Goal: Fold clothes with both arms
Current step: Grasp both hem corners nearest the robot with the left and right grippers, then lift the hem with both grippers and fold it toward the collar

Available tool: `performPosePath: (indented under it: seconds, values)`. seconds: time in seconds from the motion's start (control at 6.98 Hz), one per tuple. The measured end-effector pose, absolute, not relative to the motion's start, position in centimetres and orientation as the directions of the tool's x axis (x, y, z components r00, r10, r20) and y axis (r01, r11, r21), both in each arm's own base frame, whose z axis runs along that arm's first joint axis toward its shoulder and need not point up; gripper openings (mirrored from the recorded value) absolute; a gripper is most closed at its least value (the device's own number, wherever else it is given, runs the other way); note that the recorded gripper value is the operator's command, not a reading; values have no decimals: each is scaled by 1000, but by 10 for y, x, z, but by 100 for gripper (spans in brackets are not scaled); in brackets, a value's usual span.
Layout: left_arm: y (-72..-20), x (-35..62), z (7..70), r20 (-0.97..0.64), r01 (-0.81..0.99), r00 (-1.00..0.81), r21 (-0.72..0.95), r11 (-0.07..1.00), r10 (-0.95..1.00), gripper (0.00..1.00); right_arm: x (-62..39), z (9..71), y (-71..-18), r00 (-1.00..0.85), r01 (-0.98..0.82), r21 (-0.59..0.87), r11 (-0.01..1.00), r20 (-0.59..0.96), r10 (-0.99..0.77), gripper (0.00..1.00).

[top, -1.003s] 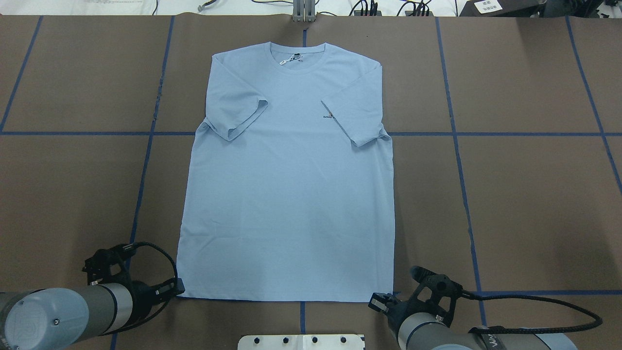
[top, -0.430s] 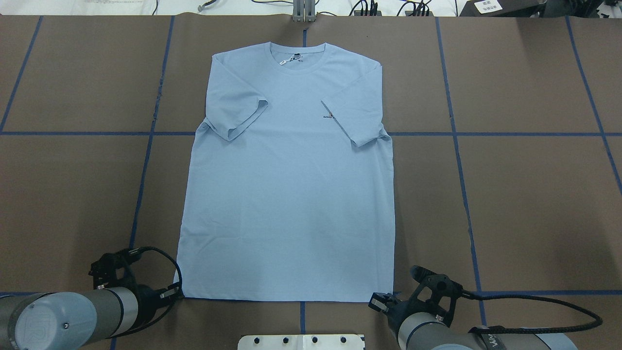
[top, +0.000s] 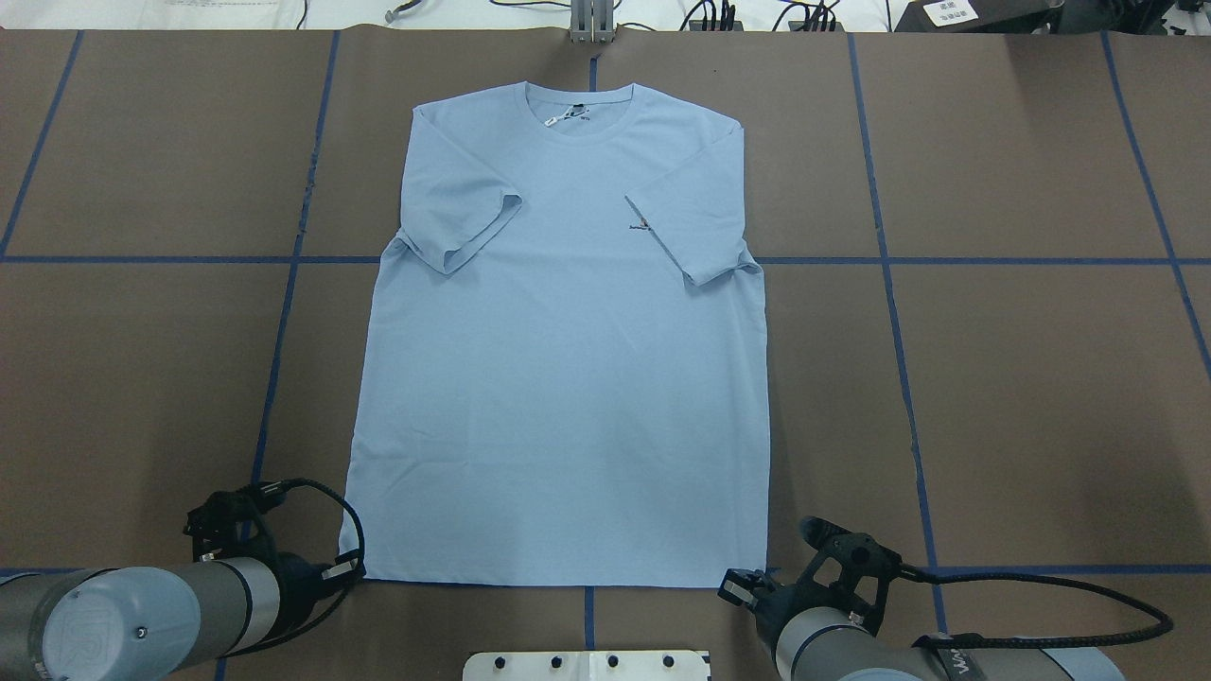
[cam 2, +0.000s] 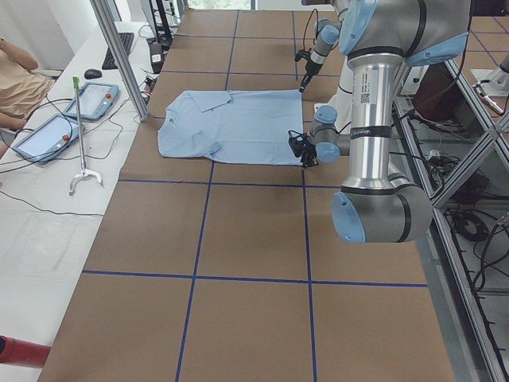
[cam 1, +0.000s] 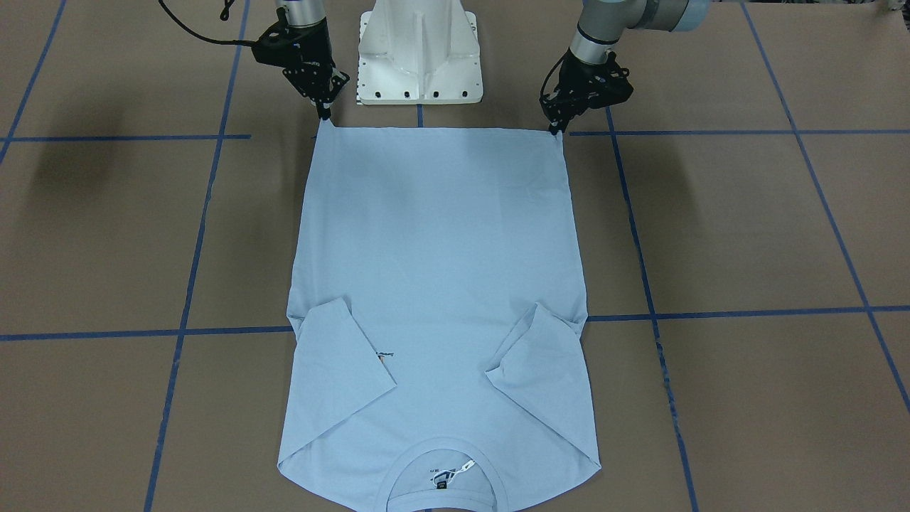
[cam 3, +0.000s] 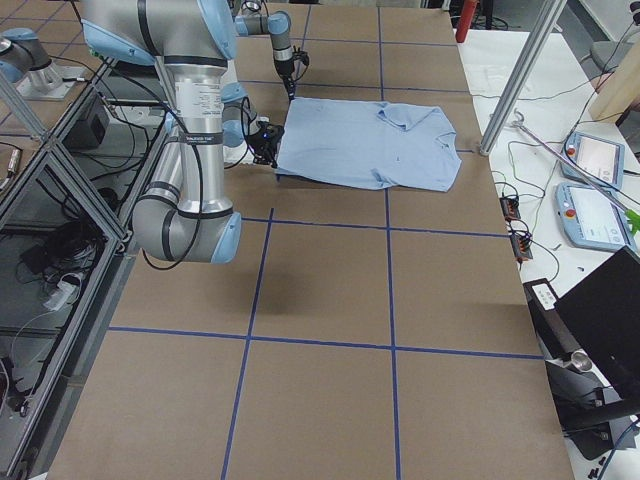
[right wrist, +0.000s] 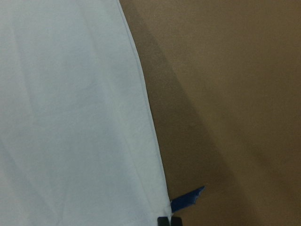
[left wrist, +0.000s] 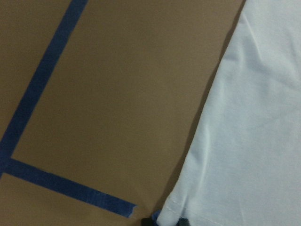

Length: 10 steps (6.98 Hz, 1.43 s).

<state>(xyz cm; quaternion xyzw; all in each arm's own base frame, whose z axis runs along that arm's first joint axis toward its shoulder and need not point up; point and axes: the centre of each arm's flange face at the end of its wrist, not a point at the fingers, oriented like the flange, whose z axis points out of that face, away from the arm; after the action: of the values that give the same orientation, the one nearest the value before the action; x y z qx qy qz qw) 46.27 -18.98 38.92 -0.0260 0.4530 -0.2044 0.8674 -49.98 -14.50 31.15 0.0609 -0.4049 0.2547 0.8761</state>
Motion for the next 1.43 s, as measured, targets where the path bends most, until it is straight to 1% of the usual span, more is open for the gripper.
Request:
performPosePath:
  seconds: [0.43,0.72,1.0,1.15,1.29,1.43]
  values:
    - [-192,459,353,-812,329,440,-252,910,-384,0,-494,310,-147,538,-497,-103,862,743,399,0]
    - [-173,453,329,-828,314,394,-287,905,-400,0,-475,311,-137,545,-475,-109,873,743,389,0]
    - [-149,447,307,-840,266,369,-316,911,-398,0,-453,315,-116,559,-440,-119,890,740,375,0]
    - [-147,439,294,-844,258,355,-325,910,-402,0,-445,309,-115,546,-442,-131,887,746,382,0]
    - [-154,427,281,-847,270,343,-324,907,-405,0,-437,300,-129,516,-466,-145,873,757,401,0]
    - [-173,415,271,-859,299,325,-303,905,-396,0,-427,286,-152,473,-501,-159,851,773,423,0]
